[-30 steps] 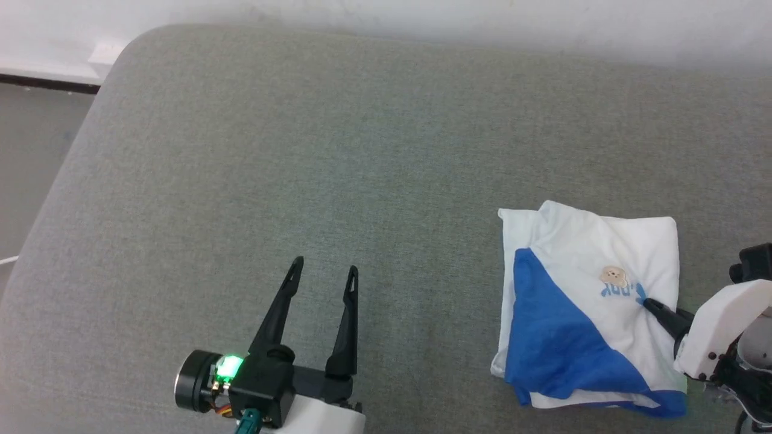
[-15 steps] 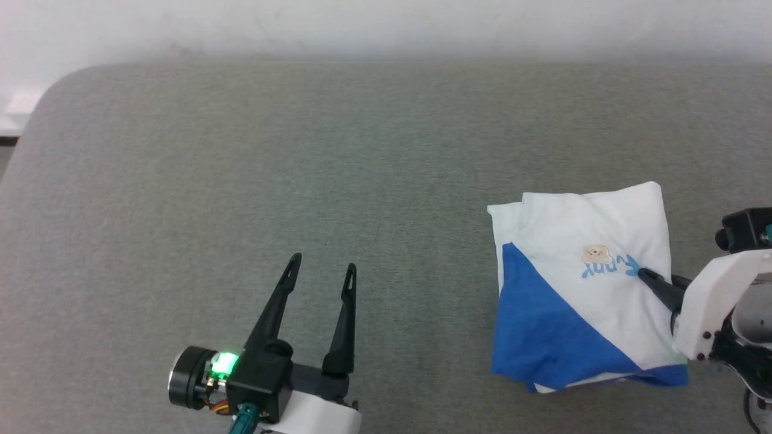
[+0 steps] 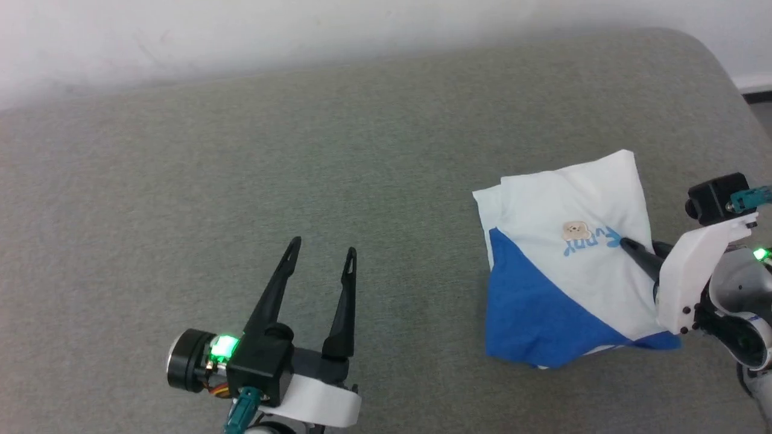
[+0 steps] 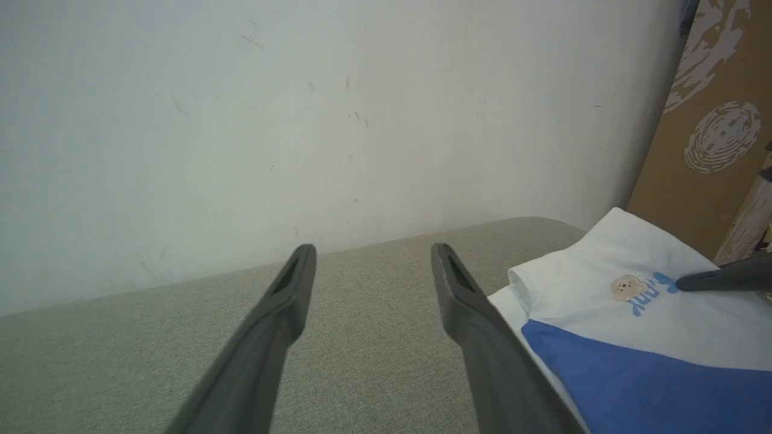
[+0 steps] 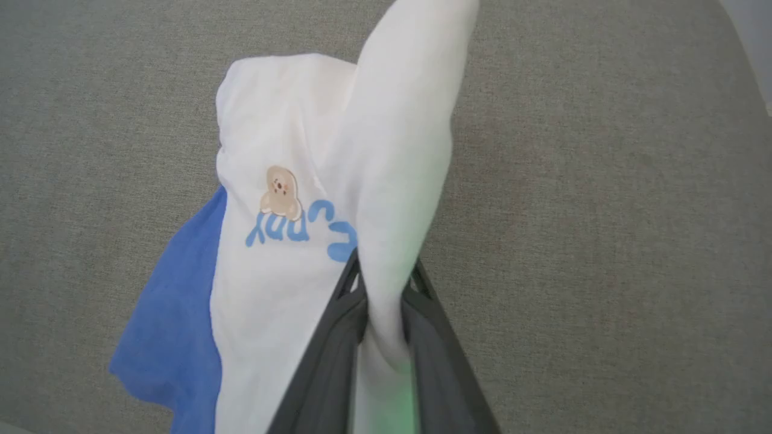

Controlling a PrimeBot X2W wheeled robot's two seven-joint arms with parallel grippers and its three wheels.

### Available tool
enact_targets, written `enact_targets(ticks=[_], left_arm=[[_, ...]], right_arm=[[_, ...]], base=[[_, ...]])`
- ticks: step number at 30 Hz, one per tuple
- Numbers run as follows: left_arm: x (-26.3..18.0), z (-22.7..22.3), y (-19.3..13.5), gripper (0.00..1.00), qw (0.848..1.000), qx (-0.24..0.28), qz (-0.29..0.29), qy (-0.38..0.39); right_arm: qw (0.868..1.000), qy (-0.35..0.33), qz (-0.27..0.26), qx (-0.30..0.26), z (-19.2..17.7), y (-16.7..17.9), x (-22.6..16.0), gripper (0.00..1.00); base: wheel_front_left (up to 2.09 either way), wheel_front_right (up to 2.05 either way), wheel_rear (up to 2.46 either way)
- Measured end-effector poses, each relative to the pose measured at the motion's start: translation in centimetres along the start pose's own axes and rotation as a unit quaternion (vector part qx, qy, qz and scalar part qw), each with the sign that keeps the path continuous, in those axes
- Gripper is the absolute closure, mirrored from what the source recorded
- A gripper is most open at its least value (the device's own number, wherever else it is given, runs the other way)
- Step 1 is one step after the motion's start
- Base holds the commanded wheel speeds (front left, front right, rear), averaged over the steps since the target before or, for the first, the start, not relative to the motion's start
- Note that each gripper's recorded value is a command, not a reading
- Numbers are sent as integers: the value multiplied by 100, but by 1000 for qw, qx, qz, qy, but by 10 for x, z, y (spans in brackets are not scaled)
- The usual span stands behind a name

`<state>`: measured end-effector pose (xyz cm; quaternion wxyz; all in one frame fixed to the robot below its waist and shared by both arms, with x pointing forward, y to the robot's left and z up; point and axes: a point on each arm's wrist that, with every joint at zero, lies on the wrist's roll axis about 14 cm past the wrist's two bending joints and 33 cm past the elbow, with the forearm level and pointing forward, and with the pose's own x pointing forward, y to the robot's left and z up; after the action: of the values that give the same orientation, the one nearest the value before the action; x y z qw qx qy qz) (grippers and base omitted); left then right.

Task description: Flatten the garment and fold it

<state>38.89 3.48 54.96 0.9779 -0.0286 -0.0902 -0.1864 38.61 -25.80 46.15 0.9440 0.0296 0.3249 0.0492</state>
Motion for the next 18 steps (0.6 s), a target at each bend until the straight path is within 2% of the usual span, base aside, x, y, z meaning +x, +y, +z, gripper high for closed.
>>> enact_targets(ticks=[11,18], left_arm=[[22,-20,-14,0,999,-1,-28,16],[40,-35,-16,0,999,8,-34,22]], right_arm=[[999,-23,-39,-25,22,-43,-2,100],[992,-9,-93,-86,41,-93,0,100]], base=[[0,0,0],[0,0,0]])
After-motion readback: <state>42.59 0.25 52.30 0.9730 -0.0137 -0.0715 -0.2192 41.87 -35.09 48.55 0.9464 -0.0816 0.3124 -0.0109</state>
